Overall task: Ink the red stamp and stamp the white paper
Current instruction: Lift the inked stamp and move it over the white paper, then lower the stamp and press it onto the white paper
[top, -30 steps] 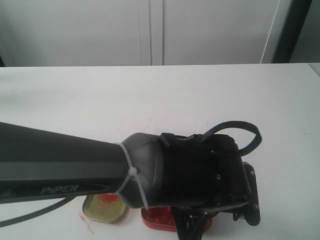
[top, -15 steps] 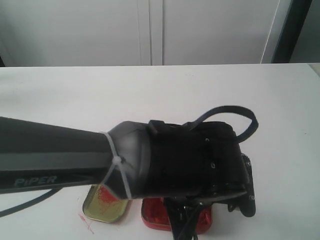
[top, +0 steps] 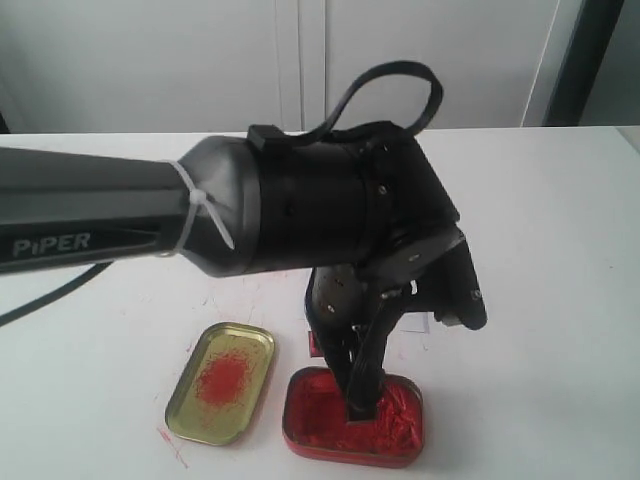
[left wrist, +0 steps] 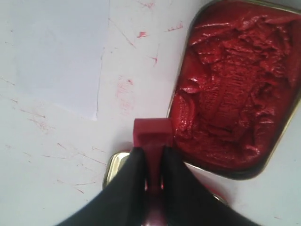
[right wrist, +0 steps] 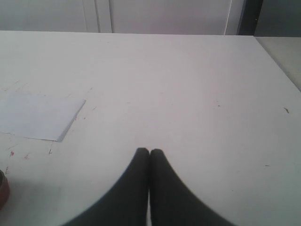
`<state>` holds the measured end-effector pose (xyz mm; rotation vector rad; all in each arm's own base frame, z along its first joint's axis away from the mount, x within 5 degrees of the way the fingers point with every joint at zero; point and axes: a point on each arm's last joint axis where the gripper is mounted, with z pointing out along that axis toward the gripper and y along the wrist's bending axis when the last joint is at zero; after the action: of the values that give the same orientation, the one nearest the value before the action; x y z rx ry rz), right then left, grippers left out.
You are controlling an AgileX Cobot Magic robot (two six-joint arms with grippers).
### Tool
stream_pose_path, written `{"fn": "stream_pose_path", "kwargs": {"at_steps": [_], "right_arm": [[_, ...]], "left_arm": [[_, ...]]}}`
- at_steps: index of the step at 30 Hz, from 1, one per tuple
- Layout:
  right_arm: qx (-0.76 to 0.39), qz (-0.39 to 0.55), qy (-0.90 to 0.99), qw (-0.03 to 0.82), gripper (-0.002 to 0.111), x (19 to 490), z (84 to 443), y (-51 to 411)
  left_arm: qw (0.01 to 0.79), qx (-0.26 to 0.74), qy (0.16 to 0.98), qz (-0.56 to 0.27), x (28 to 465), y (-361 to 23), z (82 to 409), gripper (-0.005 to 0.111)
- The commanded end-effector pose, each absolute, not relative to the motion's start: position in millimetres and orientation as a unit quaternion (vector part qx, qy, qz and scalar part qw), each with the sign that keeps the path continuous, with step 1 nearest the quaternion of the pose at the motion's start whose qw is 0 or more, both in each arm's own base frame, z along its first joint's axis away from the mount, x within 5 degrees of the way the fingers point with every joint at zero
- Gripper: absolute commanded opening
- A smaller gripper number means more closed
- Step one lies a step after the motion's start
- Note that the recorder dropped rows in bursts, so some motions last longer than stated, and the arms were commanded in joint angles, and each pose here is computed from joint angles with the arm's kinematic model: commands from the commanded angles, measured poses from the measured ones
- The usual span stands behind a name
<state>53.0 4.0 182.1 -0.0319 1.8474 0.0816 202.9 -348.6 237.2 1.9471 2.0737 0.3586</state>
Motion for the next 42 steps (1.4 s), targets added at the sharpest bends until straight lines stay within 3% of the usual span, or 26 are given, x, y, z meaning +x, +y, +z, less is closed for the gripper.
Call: {"fn": "stream_pose_path", "kwargs": {"at_steps": [1, 19, 28, 42], "right_arm": [[-0.011, 0.034, 0.793, 0.608, 0.000, 53, 182, 4], [-0.011, 0.034, 0.793, 0.608, 0.000, 53, 182, 4], [-0.011, 0.034, 0.793, 0.608, 0.000, 53, 182, 4], [-0.011, 0.034, 0.793, 0.608, 0.000, 53, 182, 4]], "left_arm": [[0.135, 0.668, 0.725, 0.099, 210, -345, 251, 0.000], [0.148, 0.586, 0.797, 0.018, 272, -314, 270, 0.000], [0.170, 0.559, 0.812, -0.015, 294, -325, 282, 0.000], [0.110, 0.482, 0.869, -0.018, 345, -337, 248, 0.000]]}}
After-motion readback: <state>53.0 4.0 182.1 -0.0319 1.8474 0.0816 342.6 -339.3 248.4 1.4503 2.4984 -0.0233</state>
